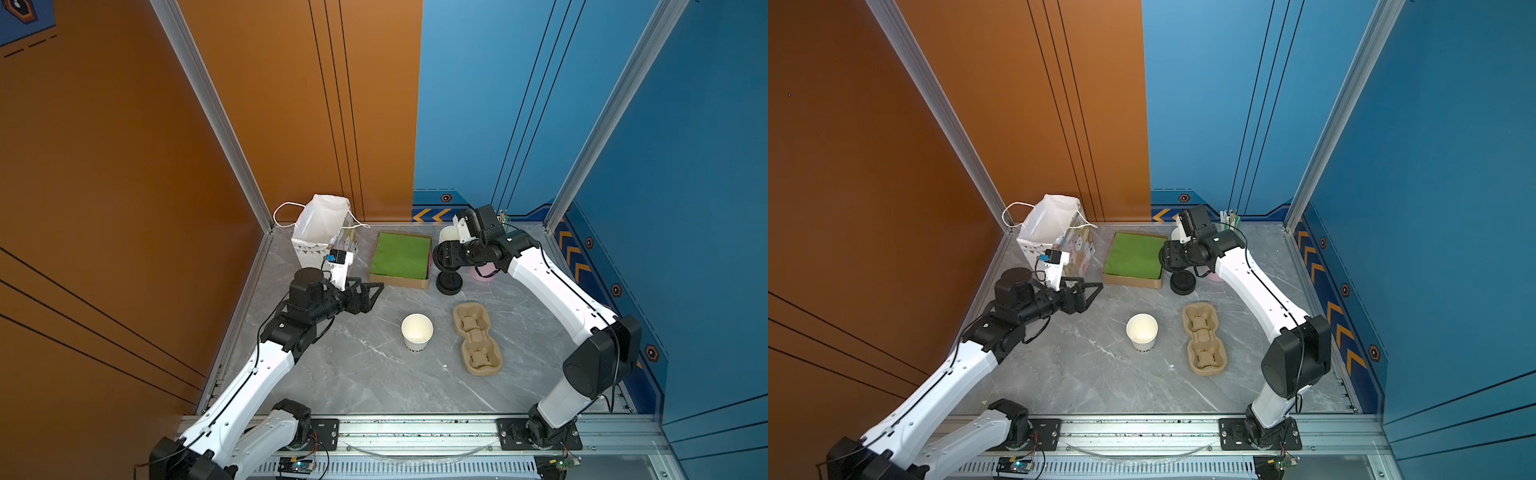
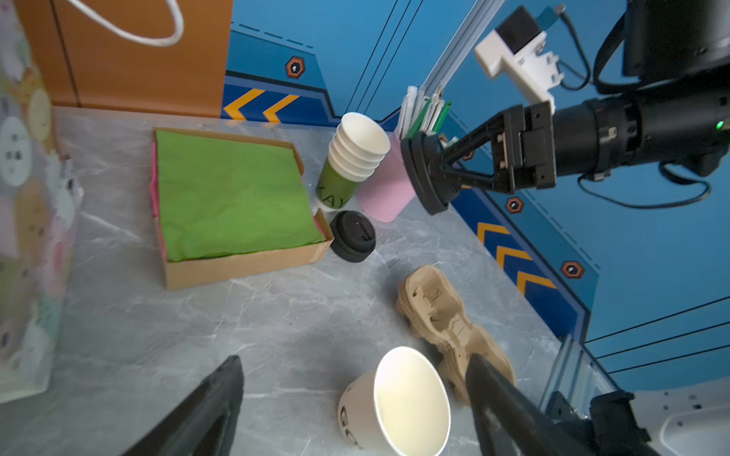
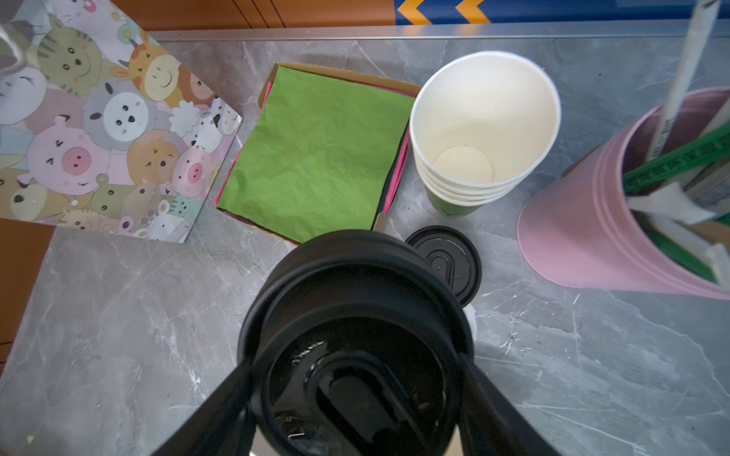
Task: Pack a coffee takeout order
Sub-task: Pick up the lid from the lid, then pick up the lid from the middle-left of the table.
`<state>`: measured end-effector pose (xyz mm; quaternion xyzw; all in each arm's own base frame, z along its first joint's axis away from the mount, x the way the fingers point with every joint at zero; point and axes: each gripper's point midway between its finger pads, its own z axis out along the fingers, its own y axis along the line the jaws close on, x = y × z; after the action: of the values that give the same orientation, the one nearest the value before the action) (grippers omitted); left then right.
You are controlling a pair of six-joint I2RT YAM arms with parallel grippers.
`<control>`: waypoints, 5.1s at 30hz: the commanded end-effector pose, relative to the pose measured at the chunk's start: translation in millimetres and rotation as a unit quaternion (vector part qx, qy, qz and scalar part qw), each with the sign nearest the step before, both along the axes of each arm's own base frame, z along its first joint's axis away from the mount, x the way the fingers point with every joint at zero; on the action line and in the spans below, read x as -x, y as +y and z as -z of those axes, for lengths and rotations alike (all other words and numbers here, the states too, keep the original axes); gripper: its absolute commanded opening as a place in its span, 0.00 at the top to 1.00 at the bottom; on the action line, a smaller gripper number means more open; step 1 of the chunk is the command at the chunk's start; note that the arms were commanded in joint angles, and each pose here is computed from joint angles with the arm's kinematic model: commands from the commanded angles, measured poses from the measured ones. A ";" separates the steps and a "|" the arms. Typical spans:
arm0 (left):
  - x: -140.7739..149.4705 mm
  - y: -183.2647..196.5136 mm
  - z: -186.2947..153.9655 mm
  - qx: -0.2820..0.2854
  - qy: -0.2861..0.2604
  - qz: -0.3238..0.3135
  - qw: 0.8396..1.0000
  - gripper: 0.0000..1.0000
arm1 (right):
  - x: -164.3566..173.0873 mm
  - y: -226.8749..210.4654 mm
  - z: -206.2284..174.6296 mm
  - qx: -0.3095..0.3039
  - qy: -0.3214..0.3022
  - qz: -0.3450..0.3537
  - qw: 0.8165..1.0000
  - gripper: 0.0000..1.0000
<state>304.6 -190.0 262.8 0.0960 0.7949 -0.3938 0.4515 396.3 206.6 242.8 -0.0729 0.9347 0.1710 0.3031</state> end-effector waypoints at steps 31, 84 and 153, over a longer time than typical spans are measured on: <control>-40.7 -104.4 -48.8 0.317 0.042 0.178 0.930 0.74 | 46.5 53.9 -38.9 -0.246 0.042 -0.046 0.967 0.27; 16.7 165.0 117.2 -0.296 0.219 -0.297 0.881 0.09 | 113.2 63.3 42.5 0.116 0.025 -0.167 0.979 0.27; -22.8 163.5 246.1 -0.297 0.357 -0.288 0.838 0.25 | 114.2 41.8 41.4 0.095 0.024 -0.149 0.984 0.27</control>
<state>338.3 -25.6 31.5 -0.1538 0.9649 0.0098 0.2124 284.2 254.2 199.2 -0.2399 0.9321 0.1276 0.2396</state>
